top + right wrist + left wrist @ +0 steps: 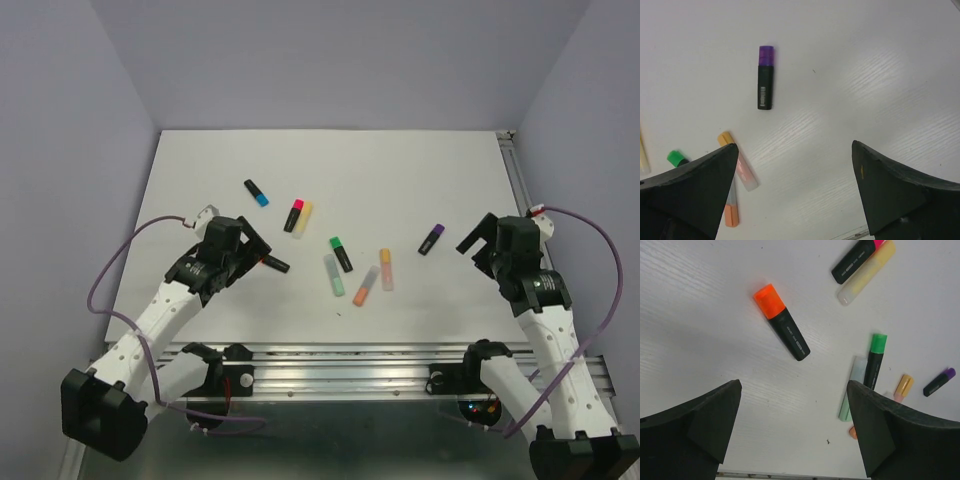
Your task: Open the pen caps
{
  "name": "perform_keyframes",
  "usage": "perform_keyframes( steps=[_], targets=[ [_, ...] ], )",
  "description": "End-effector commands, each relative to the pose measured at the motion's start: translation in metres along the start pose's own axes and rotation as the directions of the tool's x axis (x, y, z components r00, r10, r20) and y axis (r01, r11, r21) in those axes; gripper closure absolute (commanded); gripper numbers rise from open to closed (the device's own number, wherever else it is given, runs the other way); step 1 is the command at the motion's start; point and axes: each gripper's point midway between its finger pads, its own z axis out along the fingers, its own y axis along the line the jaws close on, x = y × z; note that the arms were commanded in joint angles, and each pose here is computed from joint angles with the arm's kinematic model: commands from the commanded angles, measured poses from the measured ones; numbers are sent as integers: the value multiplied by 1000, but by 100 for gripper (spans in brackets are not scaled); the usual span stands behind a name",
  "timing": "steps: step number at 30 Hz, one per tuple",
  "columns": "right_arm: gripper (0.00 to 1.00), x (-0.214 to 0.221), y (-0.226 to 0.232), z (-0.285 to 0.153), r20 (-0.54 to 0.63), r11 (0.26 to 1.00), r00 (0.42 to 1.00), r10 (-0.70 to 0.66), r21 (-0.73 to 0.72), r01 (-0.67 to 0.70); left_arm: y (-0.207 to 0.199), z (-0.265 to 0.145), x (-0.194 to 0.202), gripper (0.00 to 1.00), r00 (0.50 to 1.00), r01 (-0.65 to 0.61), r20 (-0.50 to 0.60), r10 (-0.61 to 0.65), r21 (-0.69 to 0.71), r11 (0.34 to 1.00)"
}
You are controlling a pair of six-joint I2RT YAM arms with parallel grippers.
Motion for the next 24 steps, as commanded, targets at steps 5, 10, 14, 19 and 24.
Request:
perform_keyframes(
  steps=[5,10,14,19,24],
  targets=[
    [0,-33,-2,-13,170,999,985,39,-19,-36,-9,9,14,1,999,47,-13,-48,-79,996],
    [0,-32,-13,-12,193,998,980,54,22,-59,-11,19,33,1,994,87,-46,-95,-148,985],
    [0,-25,-18,-6,187,997,981,52,37,-60,-16,31,49,1,990,117,-59,-131,-209,971],
    [0,-16,-3,-3,129,999,992,11,-34,-7,-13,46,60,1,983,150,-57,-175,-305,940],
    [0,-7,2,-1,90,998,996,-6,-64,12,-7,55,50,1,979,197,30,-200,-363,911]
  ],
)
